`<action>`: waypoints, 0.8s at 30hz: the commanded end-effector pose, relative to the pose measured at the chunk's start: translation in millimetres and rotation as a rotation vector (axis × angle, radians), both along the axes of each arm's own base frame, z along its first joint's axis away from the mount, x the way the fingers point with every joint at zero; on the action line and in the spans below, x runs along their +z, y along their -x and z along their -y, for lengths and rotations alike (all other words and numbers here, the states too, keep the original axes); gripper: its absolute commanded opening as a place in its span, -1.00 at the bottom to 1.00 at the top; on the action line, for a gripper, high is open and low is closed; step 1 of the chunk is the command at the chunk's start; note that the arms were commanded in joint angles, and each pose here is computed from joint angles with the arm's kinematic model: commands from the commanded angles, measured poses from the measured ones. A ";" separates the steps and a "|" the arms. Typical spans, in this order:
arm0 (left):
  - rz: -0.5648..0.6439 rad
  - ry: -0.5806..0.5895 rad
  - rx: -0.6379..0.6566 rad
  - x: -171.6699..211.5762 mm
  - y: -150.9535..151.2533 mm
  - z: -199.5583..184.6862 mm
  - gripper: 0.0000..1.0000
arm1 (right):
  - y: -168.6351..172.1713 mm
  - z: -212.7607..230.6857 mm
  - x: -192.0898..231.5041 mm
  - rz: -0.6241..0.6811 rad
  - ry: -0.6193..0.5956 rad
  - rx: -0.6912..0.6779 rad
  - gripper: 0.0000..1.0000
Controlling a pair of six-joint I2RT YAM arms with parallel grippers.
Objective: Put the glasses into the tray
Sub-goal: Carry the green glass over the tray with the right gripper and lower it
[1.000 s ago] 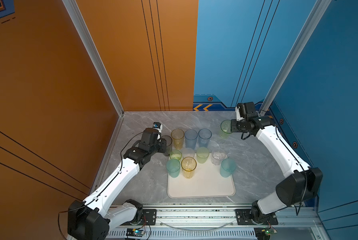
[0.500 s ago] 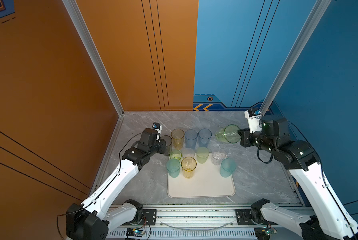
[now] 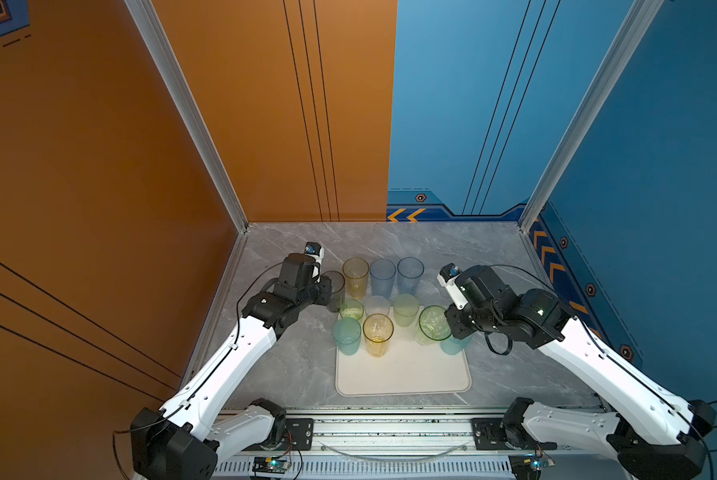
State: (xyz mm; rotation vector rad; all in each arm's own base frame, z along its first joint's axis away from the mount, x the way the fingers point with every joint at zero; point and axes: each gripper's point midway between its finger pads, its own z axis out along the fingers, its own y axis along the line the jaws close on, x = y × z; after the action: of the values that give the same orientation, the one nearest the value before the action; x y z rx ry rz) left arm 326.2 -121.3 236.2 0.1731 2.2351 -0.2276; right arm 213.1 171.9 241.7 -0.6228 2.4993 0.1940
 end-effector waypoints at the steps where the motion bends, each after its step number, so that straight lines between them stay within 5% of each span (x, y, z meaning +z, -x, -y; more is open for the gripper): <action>1: 0.014 -0.009 -0.006 10.0 -2.5 1.2 -0.55 | -4.8 -10.7 -7.7 -0.011 -0.041 -0.026 -1.00; 24: -0.025 -0.039 -0.003 -0.8 -4.5 -1.4 -0.54 | -30.8 -15.4 -71.2 -0.142 -0.030 -0.083 -1.00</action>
State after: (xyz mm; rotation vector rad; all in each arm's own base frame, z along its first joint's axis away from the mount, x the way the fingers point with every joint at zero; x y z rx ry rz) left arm 329.4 -122.7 228.9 0.1815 2.2695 -0.2147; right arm 235.8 187.1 172.1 -0.5660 2.6490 0.2174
